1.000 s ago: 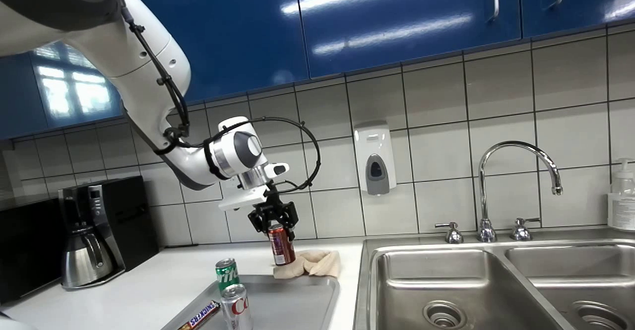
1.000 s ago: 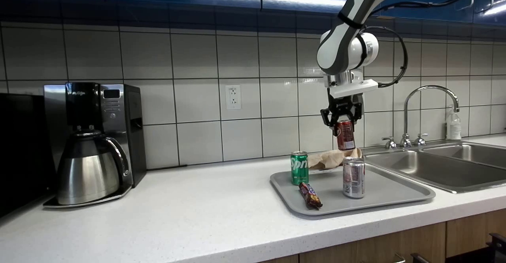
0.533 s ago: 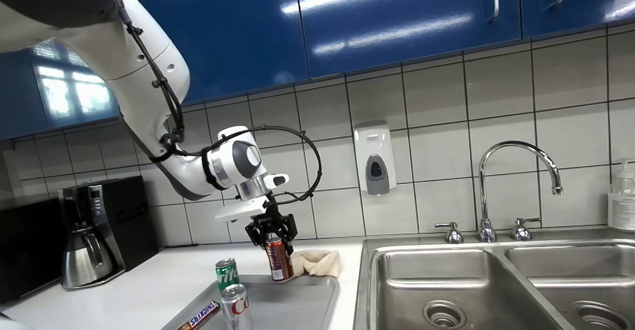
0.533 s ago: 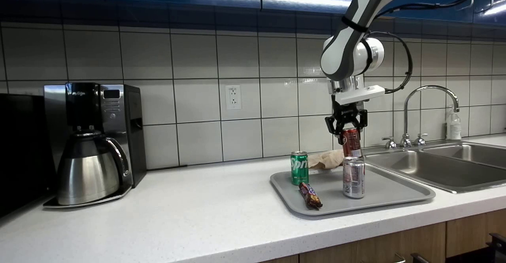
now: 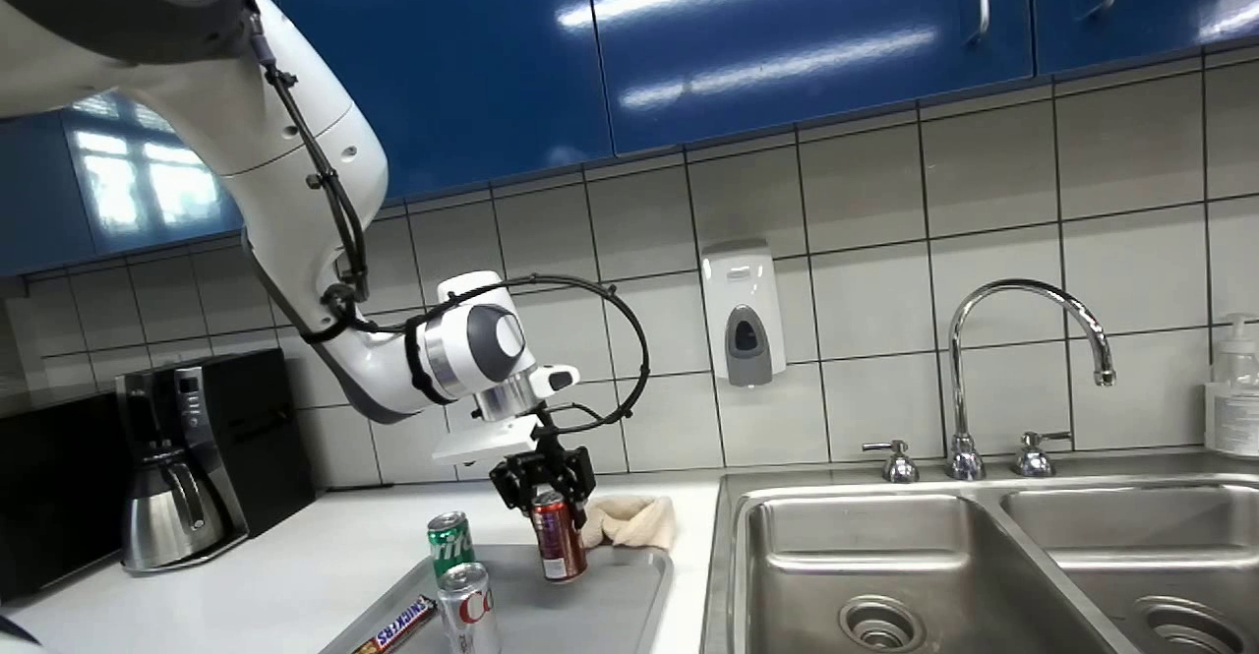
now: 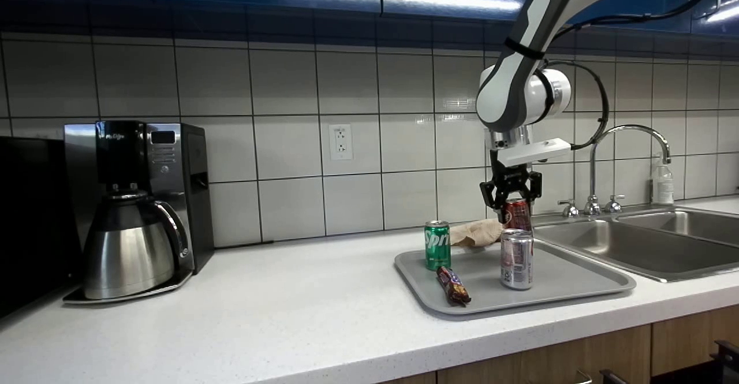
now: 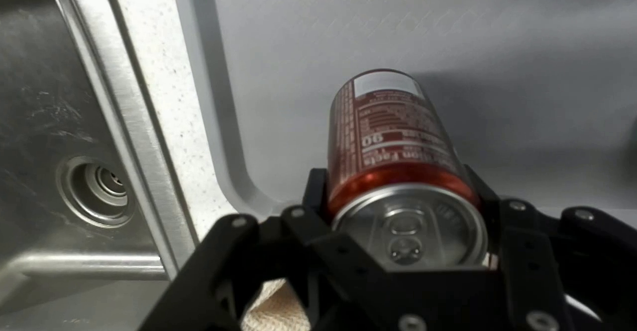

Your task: Put the cans on the tray

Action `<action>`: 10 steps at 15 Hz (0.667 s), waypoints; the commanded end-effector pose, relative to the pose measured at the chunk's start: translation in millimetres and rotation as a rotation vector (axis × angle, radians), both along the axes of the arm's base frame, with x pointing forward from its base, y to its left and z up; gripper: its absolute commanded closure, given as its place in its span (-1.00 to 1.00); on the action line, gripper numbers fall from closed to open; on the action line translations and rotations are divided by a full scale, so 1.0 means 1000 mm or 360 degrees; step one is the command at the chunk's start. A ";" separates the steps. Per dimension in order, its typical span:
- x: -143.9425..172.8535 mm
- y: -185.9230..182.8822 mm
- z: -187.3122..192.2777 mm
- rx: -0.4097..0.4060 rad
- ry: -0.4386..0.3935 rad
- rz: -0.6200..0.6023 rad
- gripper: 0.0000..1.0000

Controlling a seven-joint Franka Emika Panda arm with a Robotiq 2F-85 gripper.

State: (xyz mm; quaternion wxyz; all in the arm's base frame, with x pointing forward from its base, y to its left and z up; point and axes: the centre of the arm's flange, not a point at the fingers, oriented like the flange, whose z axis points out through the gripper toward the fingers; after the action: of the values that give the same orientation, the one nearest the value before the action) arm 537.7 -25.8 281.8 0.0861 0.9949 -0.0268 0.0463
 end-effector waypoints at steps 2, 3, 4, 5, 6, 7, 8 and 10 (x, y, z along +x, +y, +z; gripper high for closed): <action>-0.001 -0.010 -0.010 0.0040 0.0005 0.0014 0.22; 0.000 -0.011 -0.014 0.0043 0.0011 0.0007 0.22; -0.001 -0.012 -0.017 0.0048 0.0014 0.0003 0.22; 0.000 -0.012 -0.018 0.0051 0.0015 0.0004 0.22; 0.000 -0.012 -0.020 0.0051 0.0015 0.0003 0.22; 0.000 -0.013 -0.023 0.0052 0.0016 0.0001 0.22; 0.001 -0.012 -0.025 0.0055 0.0016 -0.0001 0.22; 0.001 -0.012 -0.029 0.0062 0.0016 -0.0001 0.22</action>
State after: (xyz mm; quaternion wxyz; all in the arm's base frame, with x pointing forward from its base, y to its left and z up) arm 536.0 -33.2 251.8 0.0780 0.9958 -0.0357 0.0334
